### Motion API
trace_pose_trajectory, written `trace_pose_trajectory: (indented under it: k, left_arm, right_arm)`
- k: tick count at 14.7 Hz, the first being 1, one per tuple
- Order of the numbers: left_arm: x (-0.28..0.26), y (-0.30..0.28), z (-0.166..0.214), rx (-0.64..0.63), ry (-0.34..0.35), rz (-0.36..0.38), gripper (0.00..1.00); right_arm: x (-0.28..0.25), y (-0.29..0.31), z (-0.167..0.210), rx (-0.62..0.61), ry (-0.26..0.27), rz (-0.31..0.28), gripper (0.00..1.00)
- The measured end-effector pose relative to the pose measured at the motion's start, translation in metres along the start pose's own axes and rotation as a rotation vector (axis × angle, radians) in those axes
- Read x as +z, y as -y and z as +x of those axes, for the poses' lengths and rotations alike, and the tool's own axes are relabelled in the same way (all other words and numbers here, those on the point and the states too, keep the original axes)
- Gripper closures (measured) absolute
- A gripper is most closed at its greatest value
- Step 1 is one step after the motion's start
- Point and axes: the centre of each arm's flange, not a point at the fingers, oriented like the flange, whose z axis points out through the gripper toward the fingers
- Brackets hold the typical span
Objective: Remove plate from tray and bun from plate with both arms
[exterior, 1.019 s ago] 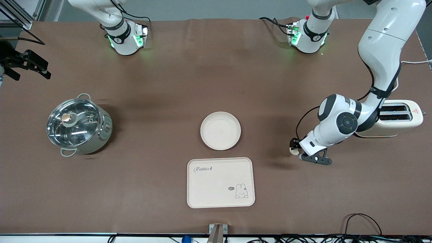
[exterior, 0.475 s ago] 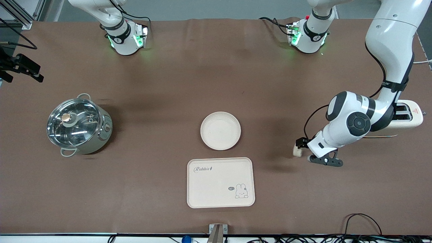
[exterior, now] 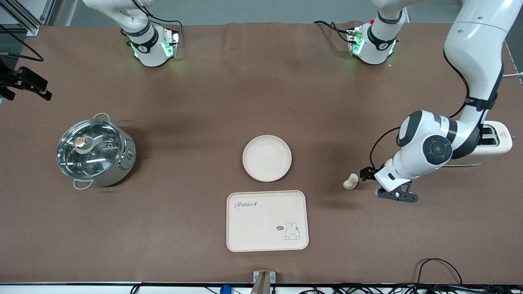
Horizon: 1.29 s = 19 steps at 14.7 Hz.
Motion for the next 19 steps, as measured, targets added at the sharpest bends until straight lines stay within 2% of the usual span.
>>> trace_pose_trajectory:
  k: [2,6,7,9,11,14,19]
  left_arm:
    - [-0.063,-0.009,0.004,0.011,-0.009,0.042,0.0]
    - [-0.231,-0.031,-0.017,-0.025,-0.049,0.106,0.0]
    - [-0.259,-0.033,-0.026,-0.035,-0.056,0.11,0.0]
    - [-0.301,-0.037,-0.044,-0.066,-0.064,0.072,0.0]
    - [-0.333,-0.029,-0.061,-0.102,-0.078,0.069,0.0]
    - [-0.355,-0.019,-0.085,-0.138,-0.051,0.09,0.0]
    - [-0.35,-0.02,-0.094,-0.144,-0.048,0.078,0.0]
  right_arm:
    - [0.0,0.0,0.0,0.0,0.0,0.0,0.0]
    - [0.0,0.0,0.0,0.0,0.002,0.0,0.0]
    - [0.0,0.0,0.0,0.0,0.003,0.0,0.0]
    - [0.0,0.0,0.0,0.0,0.003,0.0,0.0]
    - [0.0,0.0,0.0,0.0,0.004,0.0,0.0]
    - [0.0,0.001,0.0,-0.001,0.004,0.0,0.0]
    - [0.001,0.001,0.0,-0.002,0.006,0.0,0.0]
